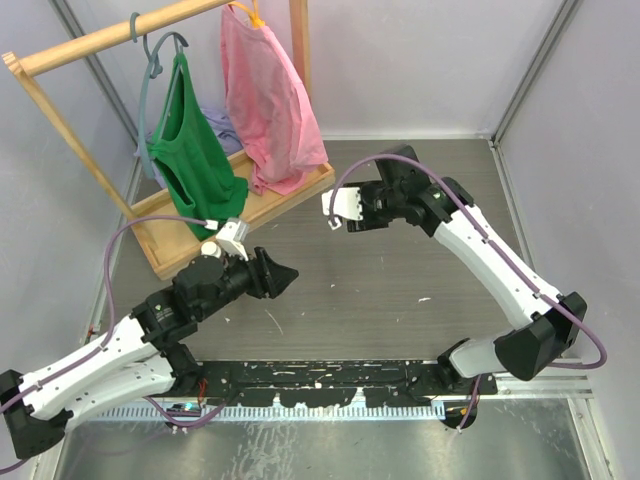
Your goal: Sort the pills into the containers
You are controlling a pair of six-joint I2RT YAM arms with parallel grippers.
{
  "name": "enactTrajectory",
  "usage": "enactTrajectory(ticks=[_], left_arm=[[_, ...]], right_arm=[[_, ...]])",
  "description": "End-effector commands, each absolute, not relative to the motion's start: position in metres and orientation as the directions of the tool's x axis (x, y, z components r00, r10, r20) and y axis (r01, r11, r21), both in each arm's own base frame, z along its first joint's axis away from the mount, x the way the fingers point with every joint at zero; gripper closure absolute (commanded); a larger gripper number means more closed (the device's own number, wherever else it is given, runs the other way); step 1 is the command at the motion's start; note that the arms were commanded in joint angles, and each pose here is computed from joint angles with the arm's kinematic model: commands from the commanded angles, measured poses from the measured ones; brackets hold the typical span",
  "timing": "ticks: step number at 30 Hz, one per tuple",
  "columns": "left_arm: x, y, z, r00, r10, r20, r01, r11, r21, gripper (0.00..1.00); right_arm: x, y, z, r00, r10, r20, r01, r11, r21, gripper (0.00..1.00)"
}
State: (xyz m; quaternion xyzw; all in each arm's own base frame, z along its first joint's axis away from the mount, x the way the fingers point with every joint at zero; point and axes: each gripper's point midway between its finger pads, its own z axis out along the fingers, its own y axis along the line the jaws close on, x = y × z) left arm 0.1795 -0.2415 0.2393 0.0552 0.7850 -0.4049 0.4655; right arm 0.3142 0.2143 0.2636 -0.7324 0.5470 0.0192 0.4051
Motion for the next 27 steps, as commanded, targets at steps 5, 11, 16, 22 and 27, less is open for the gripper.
enactTrajectory(ticks=[5,11,16,22,27], left_arm=[[0.187,-0.242,0.273,-0.482,-0.339,-0.808,0.508,0.643,-0.573,0.42],[0.19,-0.237,0.268,-0.458,-0.32,-0.829,0.505,0.674,-0.539,0.42],[0.189,-0.242,0.269,-0.446,-0.352,-0.823,0.529,0.638,-0.559,0.42],[0.178,-0.241,0.267,-0.449,-0.359,-0.818,0.565,0.596,-0.571,0.42],[0.172,-0.241,0.272,-0.44,-0.381,-0.813,0.595,0.555,-0.582,0.42]], right_arm=[[0.343,0.193,0.312,0.43,-0.877,-0.214,-0.617,-0.113,-0.779,0.8],[0.334,0.198,0.328,0.51,-0.835,-0.207,-0.553,-0.133,-0.822,0.79],[0.303,0.215,0.345,0.648,-0.739,-0.184,-0.451,-0.178,-0.874,0.8],[0.263,0.228,0.353,0.806,-0.583,-0.1,-0.252,-0.185,-0.95,0.8],[0.251,0.231,0.349,0.826,-0.556,-0.091,-0.217,-0.164,-0.962,0.8]])
